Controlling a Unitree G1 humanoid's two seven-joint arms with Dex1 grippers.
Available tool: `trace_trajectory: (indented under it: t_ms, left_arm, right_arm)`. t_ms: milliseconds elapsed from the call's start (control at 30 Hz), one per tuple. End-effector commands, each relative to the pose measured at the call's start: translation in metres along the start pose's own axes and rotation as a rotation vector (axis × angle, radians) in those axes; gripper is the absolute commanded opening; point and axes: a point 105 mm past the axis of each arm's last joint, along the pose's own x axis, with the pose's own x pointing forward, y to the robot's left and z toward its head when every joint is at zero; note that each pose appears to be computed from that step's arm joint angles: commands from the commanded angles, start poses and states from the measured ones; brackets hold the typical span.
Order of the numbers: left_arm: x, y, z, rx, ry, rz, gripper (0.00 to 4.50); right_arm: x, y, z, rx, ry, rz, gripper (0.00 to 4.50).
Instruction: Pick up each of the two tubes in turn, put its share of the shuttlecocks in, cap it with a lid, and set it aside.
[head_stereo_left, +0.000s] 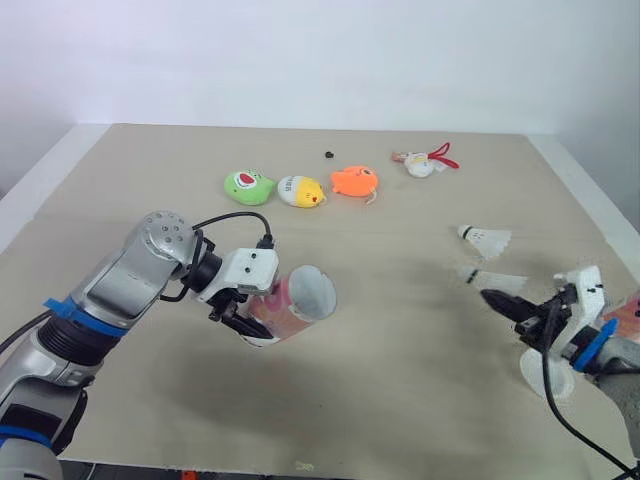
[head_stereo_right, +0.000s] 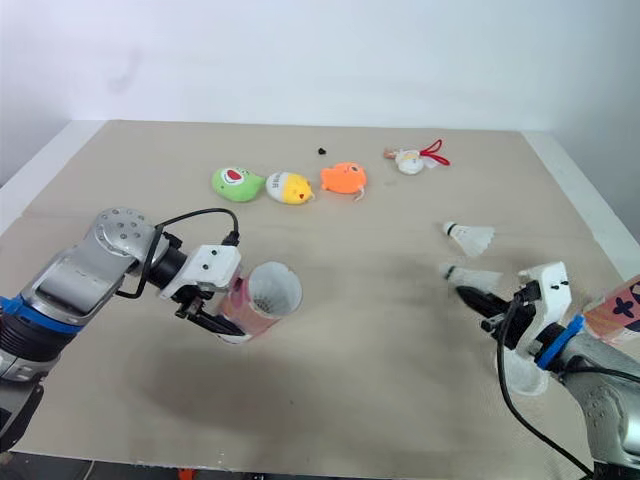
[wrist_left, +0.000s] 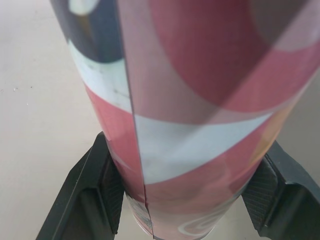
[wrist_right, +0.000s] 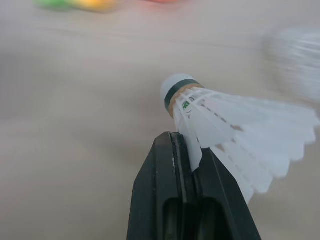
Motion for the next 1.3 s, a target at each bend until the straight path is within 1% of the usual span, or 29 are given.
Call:
trace_trajectory:
  t_ms: [33,100,200,300,367,467,567,667,833,1067,1100,1167,1200,1267,1300]
  left_arm:
    - [-0.010,0.002,0.000,0.028,0.040,0.007,2.75]
    - [-0.011,0.003,-0.003,0.030,0.059,0.002,2.75]
    - [-0.016,0.002,-0.010,0.017,0.099,-0.008,2.75]
    - [-0.018,0.002,-0.011,0.014,0.105,-0.011,2.75]
    - [-0.018,0.002,-0.011,0.006,0.098,-0.012,2.75]
    - [-0.018,0.001,-0.011,-0.006,0.084,-0.017,2.75]
    - [-0.018,0.001,-0.011,-0.010,0.078,-0.019,2.75]
    - [-0.018,0.001,-0.011,-0.013,0.073,-0.019,2.75]
    - [-0.016,0.001,-0.010,-0.015,0.062,-0.019,2.75]
    - [-0.013,0.002,-0.011,-0.018,0.054,-0.015,2.75]
    - [-0.012,0.002,-0.011,-0.019,0.051,-0.015,2.75]
    - [-0.011,0.002,-0.010,-0.021,0.048,-0.014,2.75]
    - [-0.011,0.002,-0.010,-0.021,0.047,-0.015,2.75]
    - [-0.010,0.001,-0.010,-0.022,0.044,-0.015,2.75]
    - [-0.009,0.001,-0.010,-0.022,0.043,-0.015,2.75]
  right_arm:
    - [0.009,0.045,0.030,-0.101,-0.043,0.201,0.05]
    - [0.017,0.065,0.036,-0.163,-0.030,0.277,0.05]
    - [0.029,0.090,0.055,-0.269,-0.062,0.377,0.05]
    - [0.033,0.101,0.063,-0.321,-0.071,0.423,0.05]
    - [0.038,0.115,0.071,-0.367,-0.084,0.484,0.05]
    - [0.044,0.134,0.074,-0.423,-0.080,0.568,0.05]
    - [0.051,0.148,0.071,-0.475,-0.048,0.627,0.05]
    - [0.060,0.151,0.067,-0.527,-0.015,0.640,0.05]
    - [0.082,0.148,0.067,-0.606,0.012,0.630,0.05]
    - [0.091,0.156,0.062,-0.639,0.035,0.714,0.05]
    - [0.092,0.157,0.063,-0.640,0.037,0.724,0.68]
    - [0.093,0.158,0.064,-0.638,0.037,0.744,1.32]
    - [0.093,0.158,0.065,-0.639,0.034,0.751,1.90]
    - [0.093,0.159,0.067,-0.641,0.027,0.768,2.87]
    - [0.092,0.159,0.068,-0.642,0.023,0.775,3.46]
